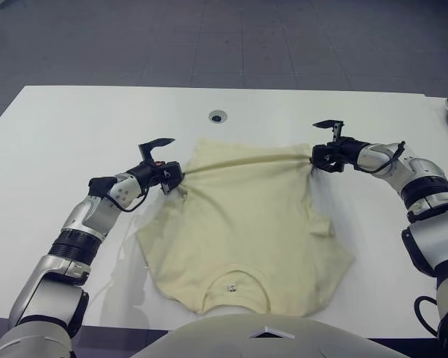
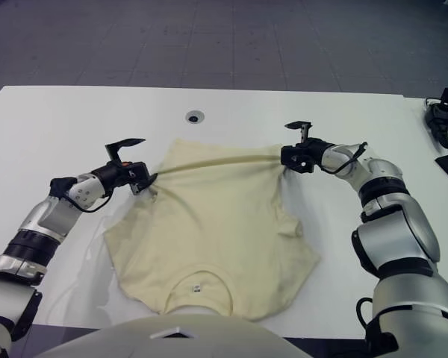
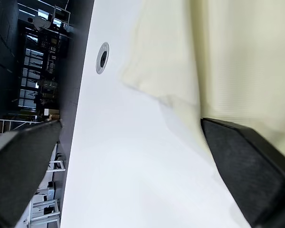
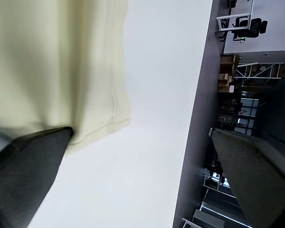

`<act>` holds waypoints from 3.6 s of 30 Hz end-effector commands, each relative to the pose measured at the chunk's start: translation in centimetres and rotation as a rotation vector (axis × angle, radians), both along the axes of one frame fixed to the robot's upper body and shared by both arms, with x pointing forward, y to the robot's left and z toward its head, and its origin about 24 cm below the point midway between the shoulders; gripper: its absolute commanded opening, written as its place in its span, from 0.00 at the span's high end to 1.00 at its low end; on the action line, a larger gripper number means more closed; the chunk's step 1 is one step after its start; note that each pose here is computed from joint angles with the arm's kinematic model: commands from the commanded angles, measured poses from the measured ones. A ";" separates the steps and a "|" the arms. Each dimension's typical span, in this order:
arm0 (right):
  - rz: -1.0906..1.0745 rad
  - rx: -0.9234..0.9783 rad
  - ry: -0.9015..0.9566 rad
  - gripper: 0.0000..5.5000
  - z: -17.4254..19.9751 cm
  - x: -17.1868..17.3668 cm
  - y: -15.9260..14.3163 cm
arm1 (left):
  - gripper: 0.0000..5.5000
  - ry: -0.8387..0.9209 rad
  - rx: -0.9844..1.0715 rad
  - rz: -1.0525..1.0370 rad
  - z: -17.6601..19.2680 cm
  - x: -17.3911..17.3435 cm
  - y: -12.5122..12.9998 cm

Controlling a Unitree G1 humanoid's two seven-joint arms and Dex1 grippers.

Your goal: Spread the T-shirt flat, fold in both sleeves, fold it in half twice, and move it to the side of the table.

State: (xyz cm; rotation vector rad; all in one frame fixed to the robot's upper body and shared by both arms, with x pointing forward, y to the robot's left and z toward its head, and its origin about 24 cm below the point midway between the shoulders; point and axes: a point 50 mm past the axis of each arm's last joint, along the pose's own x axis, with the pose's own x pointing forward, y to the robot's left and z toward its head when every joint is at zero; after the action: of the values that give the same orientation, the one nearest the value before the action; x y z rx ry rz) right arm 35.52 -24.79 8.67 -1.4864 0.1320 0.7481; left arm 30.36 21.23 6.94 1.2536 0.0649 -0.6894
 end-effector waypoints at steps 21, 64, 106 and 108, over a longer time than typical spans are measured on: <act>0.183 0.608 -0.041 0.02 3.8 -4.5 1.3 | 0.02 -0.134 -0.159 0.109 2.2 0.8 -0.8; 0.091 0.881 -0.086 0.02 7.3 -10.4 1.8 | 0.02 -0.426 -0.902 0.549 6.7 -15.0 0.5; -0.002 0.956 -0.226 0.02 6.6 -9.5 2.3 | 0.91 0.357 -1.720 1.162 -5.0 -22.4 -4.1; -0.001 0.955 -0.228 0.02 6.7 -9.4 2.3 | 0.97 0.356 -1.719 1.157 -5.0 -22.3 -4.1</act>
State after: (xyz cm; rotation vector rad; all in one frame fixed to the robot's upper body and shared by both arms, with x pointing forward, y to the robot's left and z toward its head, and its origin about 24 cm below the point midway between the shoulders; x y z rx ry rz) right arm 25.89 -22.72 15.04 -0.6339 -0.3461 0.4995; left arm 8.52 17.18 2.59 -0.6471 0.3102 0.1901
